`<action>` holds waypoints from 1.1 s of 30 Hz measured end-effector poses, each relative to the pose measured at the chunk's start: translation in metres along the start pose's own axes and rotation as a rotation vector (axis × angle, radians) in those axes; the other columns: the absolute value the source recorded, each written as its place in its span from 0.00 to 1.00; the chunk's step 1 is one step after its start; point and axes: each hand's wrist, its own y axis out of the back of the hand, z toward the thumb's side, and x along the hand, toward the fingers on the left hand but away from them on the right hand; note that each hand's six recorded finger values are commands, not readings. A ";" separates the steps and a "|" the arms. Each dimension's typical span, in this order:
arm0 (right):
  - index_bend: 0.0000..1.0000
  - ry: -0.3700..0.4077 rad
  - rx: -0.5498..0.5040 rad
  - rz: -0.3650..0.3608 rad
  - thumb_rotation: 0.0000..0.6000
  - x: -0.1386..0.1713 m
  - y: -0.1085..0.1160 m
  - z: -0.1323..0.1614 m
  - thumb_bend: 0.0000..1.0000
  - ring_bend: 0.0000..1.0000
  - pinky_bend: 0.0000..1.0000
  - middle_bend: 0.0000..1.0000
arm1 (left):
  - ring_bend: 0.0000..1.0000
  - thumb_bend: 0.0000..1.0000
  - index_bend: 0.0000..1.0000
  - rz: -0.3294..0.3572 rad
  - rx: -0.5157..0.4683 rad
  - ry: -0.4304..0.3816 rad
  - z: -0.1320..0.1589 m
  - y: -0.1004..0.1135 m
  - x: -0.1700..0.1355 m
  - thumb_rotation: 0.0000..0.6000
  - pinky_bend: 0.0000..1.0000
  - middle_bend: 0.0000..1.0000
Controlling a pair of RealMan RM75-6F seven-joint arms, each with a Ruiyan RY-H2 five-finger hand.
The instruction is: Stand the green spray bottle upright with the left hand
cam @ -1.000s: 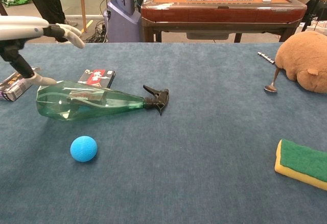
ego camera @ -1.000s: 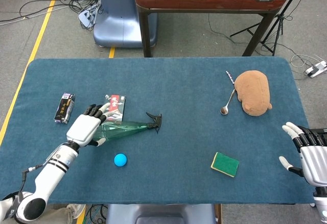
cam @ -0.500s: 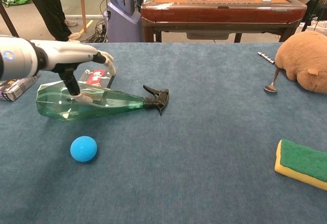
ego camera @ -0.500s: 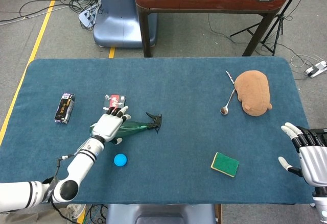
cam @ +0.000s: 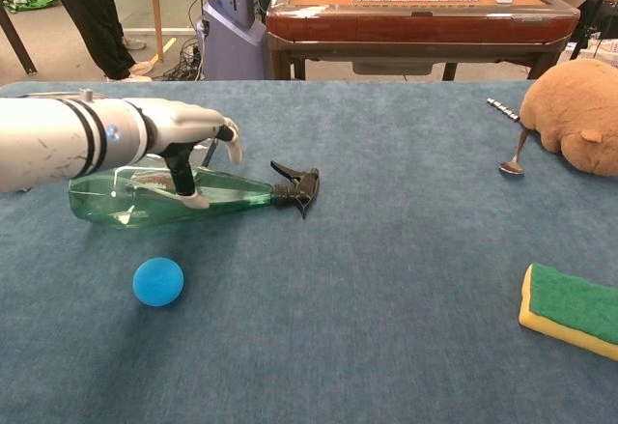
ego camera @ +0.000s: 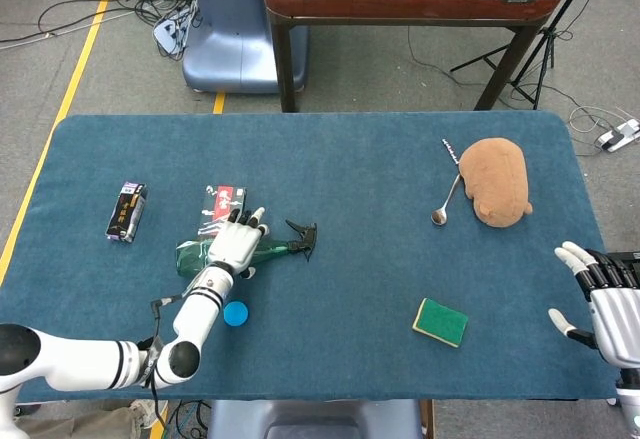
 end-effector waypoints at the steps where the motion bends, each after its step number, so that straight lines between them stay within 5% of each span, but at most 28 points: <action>1: 0.19 0.000 0.000 0.000 1.00 0.000 0.000 0.000 0.19 0.12 0.18 0.18 | 0.00 0.26 0.25 -0.004 0.002 0.009 0.001 -0.001 0.002 1.00 0.00 0.00; 18: 0.19 -0.003 -0.002 0.009 1.00 -0.002 -0.001 -0.003 0.20 0.12 0.18 0.18 | 0.00 0.26 0.29 -0.048 0.005 0.078 0.017 -0.011 0.020 1.00 0.00 0.00; 33: 0.19 -0.010 -0.001 0.006 1.00 -0.001 0.000 -0.005 0.19 0.12 0.18 0.18 | 0.00 0.28 0.44 0.024 0.050 0.074 0.024 -0.012 0.026 1.00 0.00 0.01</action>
